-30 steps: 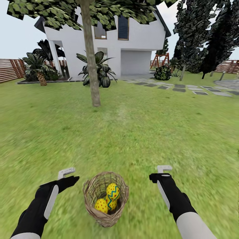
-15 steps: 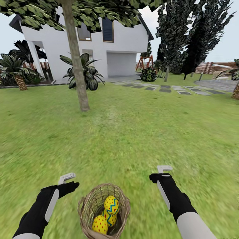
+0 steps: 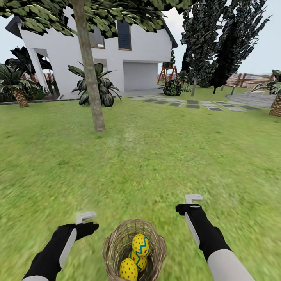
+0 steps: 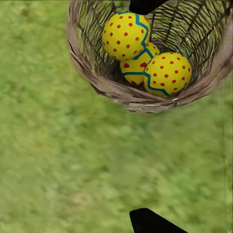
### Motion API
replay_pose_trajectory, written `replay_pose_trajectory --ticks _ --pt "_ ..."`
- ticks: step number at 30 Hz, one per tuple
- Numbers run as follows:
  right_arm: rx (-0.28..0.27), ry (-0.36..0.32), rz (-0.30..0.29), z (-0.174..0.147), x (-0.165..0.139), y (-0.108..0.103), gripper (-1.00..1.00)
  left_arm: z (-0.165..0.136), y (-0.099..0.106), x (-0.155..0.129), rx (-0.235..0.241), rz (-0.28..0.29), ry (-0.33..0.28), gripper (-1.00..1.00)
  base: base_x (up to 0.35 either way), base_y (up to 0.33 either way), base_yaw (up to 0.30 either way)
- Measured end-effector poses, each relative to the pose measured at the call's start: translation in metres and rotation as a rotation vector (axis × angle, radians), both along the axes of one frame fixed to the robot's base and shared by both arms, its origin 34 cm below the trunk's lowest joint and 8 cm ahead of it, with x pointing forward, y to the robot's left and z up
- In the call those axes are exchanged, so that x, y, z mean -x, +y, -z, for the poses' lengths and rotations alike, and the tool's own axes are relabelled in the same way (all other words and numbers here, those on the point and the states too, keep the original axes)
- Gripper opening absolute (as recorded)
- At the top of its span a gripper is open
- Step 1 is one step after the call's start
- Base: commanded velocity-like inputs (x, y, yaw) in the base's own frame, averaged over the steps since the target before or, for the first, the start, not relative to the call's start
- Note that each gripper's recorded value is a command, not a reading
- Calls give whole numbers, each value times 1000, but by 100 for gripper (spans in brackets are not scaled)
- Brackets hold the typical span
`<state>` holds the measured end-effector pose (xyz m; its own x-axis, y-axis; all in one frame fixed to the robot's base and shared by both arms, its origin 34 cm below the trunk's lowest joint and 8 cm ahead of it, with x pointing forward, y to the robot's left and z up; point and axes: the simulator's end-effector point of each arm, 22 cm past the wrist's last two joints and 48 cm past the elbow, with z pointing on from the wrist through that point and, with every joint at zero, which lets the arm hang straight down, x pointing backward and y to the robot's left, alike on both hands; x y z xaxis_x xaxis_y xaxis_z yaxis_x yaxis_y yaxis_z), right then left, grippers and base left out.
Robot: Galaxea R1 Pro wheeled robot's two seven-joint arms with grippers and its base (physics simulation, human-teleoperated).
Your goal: Take the three Easter eggs out of the wicker basket on the lawn in the garden, then place them on the lawn next to a single tree (choose any tree) so that all three eggs are next to the same tree and none are left in the basket.
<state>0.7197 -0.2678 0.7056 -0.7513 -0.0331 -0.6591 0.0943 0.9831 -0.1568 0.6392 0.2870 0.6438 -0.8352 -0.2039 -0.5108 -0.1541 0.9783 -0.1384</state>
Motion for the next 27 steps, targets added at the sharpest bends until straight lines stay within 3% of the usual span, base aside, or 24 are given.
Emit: replay_pose_trajectory --ticks 2,10,15,21,27 --pt "-1 1 -1 0 0 1 100 17 -10 14 8 24 48 100 1 5 0" --pt "-1 3 1 1 1 -1 100 19 -14 15 19 26 53 100 0 0 0" --pt "-26 -3 11 1 -1 0 100 16 -60 10 81 45 43 100 0 0 0" --pt "-51 -2 18 14 1 4 100 7 -74 -16 99 55 3 100 0 0 0" --pt "-53 -1 15 25 2 6 100 36 -88 -6 116 64 59 100 0 0 -41"
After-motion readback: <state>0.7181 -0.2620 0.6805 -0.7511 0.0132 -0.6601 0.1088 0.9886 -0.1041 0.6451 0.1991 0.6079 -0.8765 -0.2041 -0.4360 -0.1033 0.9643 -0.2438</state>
